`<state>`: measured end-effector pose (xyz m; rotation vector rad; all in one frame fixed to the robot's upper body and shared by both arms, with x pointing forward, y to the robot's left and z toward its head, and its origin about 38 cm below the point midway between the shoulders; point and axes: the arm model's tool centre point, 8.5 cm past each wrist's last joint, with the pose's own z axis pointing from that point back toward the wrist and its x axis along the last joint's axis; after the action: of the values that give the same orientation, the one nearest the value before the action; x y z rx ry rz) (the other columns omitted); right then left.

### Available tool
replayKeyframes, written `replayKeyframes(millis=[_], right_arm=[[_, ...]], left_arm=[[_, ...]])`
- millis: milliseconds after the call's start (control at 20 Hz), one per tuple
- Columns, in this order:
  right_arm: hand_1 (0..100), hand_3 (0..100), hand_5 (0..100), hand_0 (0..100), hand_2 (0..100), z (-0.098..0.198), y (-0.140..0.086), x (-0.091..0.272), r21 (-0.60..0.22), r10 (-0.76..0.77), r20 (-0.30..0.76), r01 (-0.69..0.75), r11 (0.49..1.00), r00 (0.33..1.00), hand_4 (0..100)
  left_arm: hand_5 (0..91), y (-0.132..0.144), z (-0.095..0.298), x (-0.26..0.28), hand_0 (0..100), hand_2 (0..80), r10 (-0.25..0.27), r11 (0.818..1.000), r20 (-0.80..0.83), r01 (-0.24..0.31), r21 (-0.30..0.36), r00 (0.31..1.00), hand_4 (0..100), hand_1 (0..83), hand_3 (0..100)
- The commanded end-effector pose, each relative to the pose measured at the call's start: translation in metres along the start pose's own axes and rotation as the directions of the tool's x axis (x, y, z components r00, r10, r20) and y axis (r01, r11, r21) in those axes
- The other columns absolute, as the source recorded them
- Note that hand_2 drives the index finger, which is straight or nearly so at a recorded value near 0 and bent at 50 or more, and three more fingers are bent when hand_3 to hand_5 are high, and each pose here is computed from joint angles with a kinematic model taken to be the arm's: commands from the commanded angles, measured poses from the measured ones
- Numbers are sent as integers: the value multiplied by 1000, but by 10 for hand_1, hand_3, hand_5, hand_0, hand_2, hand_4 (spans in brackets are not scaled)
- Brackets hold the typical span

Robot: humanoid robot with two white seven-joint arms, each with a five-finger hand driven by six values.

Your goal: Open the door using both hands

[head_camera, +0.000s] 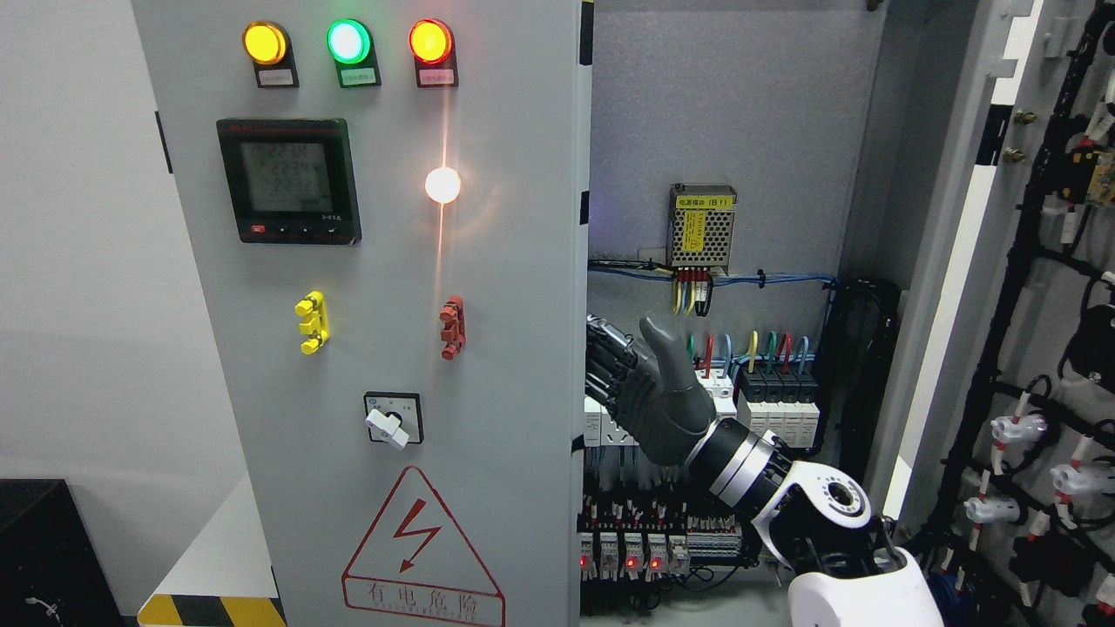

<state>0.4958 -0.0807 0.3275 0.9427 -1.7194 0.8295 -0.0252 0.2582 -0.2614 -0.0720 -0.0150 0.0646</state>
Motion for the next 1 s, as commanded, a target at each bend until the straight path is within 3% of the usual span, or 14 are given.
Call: replayKeyframes(millis=[0,651,952], right_arm=[[0,0,0,0,0,18,-21,12,-84,9,35,-6,996,999,0],[0,0,0,0,0,21,-17,15,-74,7,58,-3,997,998,0],[0,0,0,0,0,36,-15,12,-63,-23,73,28,998,997,0]], left_arm=[[0,0,-1,9,0,0,-4,1000,24,4,-4,1000,0,0,0],[0,0,-1,8,0,0,-4,1000,23,4,-4,1000,0,0,0],[0,0,-1,9,0,0,-4,1000,24,4,-4,1000,0,0,0]])
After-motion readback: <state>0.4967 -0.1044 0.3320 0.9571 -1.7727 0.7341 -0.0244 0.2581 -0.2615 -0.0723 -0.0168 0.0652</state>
